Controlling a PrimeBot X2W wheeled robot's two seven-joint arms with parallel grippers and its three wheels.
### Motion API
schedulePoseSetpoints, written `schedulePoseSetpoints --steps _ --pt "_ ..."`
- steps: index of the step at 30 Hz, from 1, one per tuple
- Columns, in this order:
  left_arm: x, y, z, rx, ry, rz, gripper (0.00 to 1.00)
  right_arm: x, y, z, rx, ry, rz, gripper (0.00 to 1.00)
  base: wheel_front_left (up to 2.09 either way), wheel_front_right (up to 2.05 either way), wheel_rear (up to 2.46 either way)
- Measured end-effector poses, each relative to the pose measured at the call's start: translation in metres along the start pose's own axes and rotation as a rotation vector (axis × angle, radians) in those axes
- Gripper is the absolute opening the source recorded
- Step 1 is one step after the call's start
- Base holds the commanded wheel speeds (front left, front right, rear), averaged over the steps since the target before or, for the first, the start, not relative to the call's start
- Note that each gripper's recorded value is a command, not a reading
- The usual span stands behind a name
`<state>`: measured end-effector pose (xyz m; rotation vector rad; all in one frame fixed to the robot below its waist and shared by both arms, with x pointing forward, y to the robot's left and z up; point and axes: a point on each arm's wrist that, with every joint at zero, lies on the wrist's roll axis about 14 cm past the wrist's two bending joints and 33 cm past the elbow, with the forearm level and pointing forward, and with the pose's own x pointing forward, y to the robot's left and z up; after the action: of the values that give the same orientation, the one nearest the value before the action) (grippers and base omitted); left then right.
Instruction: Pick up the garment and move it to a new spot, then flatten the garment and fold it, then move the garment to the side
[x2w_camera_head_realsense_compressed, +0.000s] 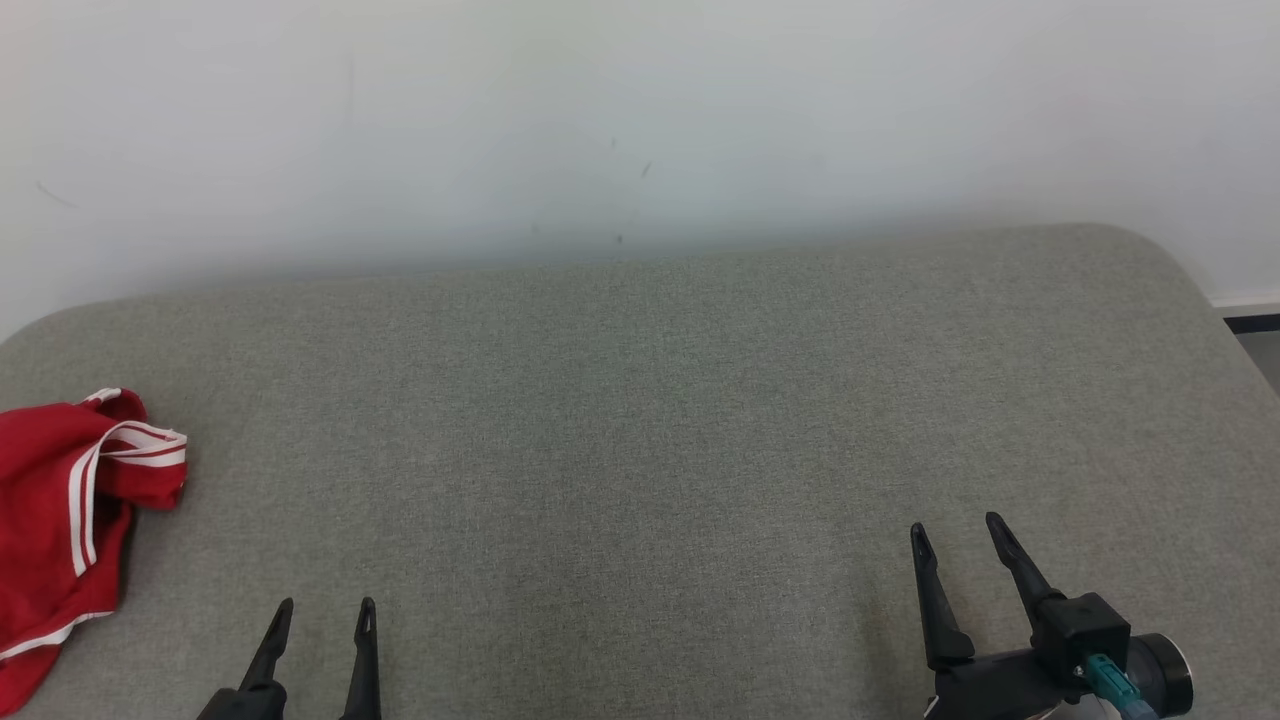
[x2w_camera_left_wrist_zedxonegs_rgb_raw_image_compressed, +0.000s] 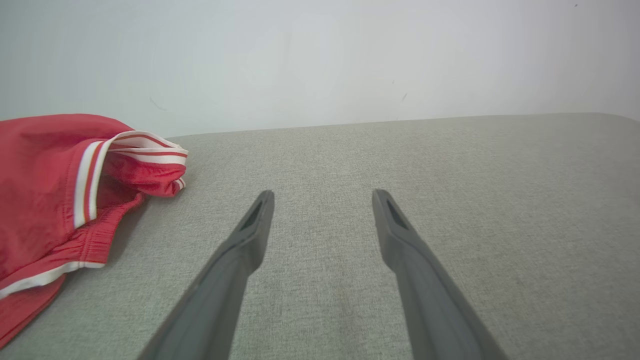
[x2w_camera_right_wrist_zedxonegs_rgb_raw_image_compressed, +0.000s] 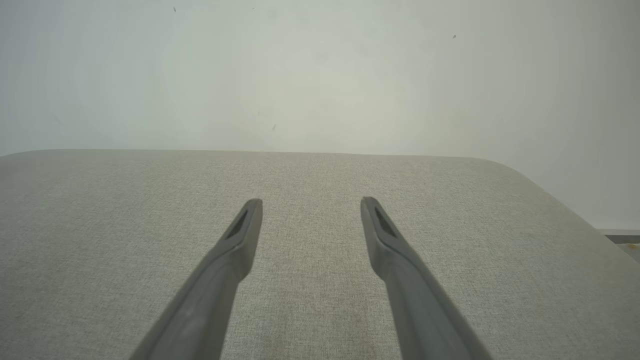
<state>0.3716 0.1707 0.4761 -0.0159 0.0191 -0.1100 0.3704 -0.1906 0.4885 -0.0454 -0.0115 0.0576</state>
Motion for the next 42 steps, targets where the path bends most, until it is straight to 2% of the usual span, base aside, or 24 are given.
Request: schedulePoseSetpoints --steps 15,23,29,42 --pt "0.000 0.003 0.000 -0.009 -0.001 0.015 1.00 0.000 -0.004 0.001 0.004 -0.003 -0.015 1.00 0.00 0.00 0.00" --pt "-0.004 0.011 0.000 -0.014 -0.003 0.043 1.00 0.005 0.011 0.000 0.016 -0.002 0.027 1.00 0.00 0.00 0.00" --pt "-0.016 0.031 -0.002 -0.020 0.001 0.112 1.00 0.013 0.038 -0.003 0.031 0.005 0.106 1.00 0.00 0.00 0.00" --pt "-0.075 0.098 -0.007 -0.022 0.013 0.357 1.00 0.030 0.132 -0.008 0.077 0.031 0.375 1.00 0.00 0.00 0.00"
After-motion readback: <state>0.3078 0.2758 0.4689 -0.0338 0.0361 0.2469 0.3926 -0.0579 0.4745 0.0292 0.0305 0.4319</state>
